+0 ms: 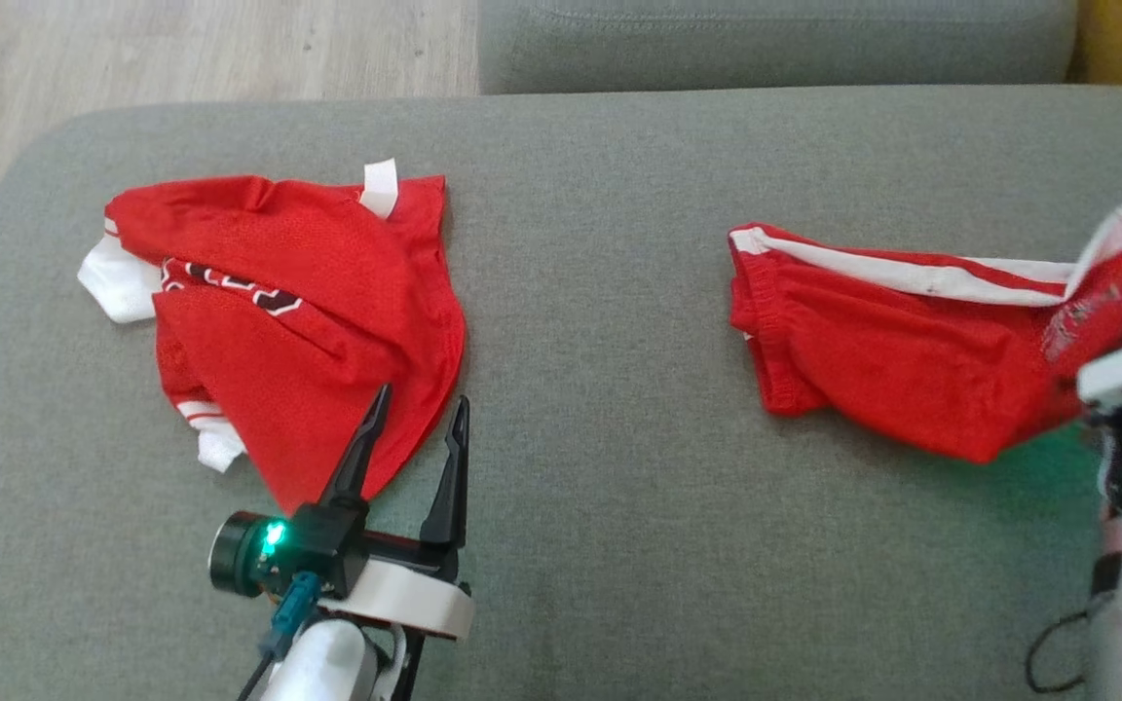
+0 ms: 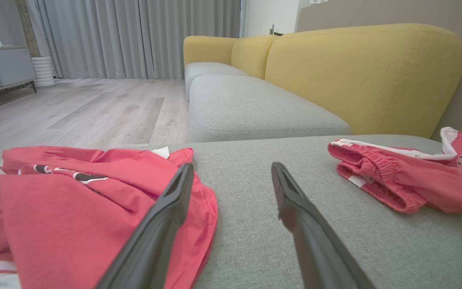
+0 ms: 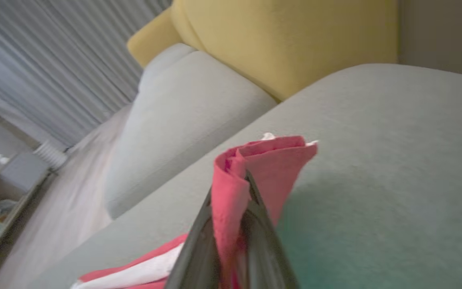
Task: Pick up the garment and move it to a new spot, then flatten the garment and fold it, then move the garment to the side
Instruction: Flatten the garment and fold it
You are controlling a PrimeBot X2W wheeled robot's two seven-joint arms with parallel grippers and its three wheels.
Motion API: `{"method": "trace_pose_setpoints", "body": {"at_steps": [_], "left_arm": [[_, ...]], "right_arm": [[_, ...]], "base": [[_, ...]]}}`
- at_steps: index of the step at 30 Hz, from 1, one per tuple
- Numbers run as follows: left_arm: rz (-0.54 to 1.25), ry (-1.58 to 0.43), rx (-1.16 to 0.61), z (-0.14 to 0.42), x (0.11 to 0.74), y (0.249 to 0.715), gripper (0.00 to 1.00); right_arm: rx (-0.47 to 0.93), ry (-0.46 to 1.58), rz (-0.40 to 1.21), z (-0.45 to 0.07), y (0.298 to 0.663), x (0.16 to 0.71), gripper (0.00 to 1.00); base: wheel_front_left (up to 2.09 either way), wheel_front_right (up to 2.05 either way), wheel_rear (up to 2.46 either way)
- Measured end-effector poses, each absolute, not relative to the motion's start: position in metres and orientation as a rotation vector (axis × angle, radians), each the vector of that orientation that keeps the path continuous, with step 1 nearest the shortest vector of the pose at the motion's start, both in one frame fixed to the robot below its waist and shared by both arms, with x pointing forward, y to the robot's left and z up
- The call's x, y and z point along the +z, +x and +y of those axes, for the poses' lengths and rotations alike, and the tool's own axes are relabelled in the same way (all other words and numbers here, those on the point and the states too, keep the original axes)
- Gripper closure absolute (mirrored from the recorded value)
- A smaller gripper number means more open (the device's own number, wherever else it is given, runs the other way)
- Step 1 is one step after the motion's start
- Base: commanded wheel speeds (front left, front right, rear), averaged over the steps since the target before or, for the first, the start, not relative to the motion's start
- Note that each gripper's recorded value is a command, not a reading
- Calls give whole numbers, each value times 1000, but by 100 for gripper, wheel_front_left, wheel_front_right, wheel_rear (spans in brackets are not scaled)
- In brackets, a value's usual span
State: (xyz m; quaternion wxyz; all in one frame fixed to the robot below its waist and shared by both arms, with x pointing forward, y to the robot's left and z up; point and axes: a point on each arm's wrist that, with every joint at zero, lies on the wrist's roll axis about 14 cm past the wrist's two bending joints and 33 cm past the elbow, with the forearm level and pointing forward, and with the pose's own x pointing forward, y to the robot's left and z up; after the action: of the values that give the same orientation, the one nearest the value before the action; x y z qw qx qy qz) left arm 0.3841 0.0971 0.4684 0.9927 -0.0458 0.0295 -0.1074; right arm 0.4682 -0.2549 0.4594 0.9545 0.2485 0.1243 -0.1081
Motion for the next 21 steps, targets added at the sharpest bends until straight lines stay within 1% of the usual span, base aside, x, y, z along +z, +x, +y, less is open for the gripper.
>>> {"method": "trace_pose_setpoints", "body": {"at_steps": [5,13,18,21], "left_arm": [[50,-89,-212,99,472,381,0],[60,-86,-166,114,469,367,0],[60,-85,-128,126,469,358,0],[56,-84,-106,132,470,354,0]], "right_arm": [[-32,551,192,-200,478,489,100],[263,577,209,-100,476,507,100],[428,547,285,-41,462,499,100],[503,471,352,-21,450,483,100]], "base": [[0,0,0],[0,0,0],[0,0,0],[0,0,0]]}}
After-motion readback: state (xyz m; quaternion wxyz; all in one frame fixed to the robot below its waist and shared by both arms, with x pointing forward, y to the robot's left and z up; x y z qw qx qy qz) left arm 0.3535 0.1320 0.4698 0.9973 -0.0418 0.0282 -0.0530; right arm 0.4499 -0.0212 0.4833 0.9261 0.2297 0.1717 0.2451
